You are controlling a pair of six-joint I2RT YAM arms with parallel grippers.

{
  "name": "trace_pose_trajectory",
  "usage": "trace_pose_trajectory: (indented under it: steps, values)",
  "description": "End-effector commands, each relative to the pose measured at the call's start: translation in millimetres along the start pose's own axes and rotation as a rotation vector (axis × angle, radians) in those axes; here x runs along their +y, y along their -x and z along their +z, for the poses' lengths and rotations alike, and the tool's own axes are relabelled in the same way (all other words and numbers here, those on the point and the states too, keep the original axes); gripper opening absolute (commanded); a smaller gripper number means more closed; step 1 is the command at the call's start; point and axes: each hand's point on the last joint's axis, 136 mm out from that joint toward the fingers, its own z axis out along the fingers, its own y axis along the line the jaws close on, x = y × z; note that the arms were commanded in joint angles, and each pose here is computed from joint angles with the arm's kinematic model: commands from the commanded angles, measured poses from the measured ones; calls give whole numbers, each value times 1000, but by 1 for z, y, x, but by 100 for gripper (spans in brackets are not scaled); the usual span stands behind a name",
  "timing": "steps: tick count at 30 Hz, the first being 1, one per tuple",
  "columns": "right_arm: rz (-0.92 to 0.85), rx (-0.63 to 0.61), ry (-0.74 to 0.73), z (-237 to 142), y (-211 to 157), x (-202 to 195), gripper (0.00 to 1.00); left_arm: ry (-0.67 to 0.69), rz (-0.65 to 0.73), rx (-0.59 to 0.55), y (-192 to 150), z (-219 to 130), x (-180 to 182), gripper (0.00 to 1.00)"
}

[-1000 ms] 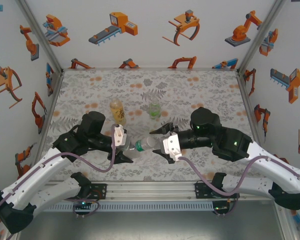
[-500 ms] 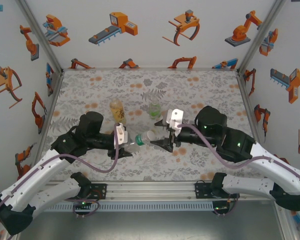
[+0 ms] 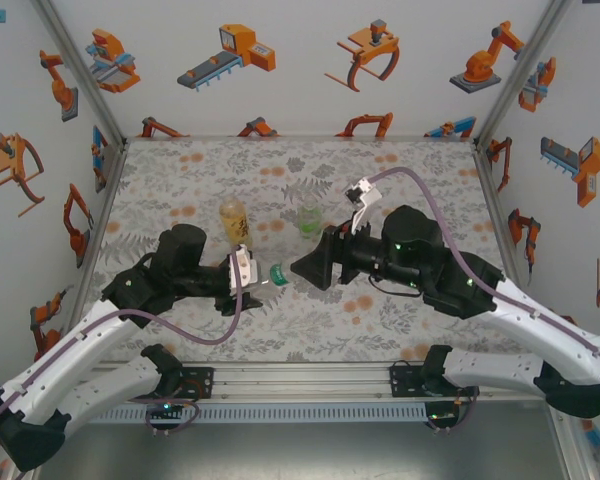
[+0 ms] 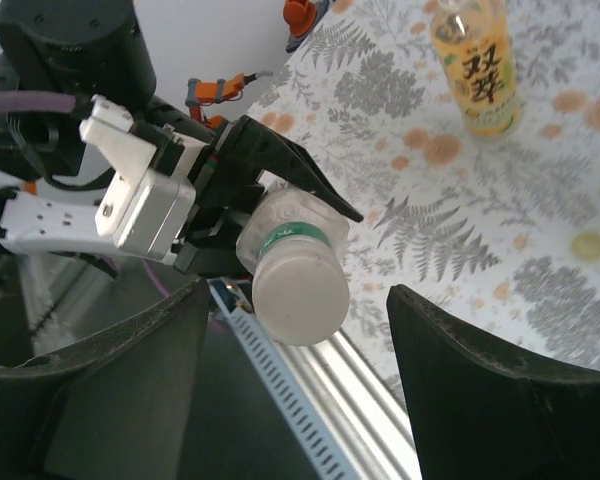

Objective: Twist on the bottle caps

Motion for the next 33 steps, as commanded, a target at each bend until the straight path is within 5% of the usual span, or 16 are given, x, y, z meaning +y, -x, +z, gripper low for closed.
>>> trace_pose_trajectory:
  steps: [1,33]
  values:
    - [168,25,-11,-1,0,-3,67,2,-6,-9,2,1,1,0]
    - [251,114,-15,16,-9,-16,42,2,-17,-2,1,3,2,0]
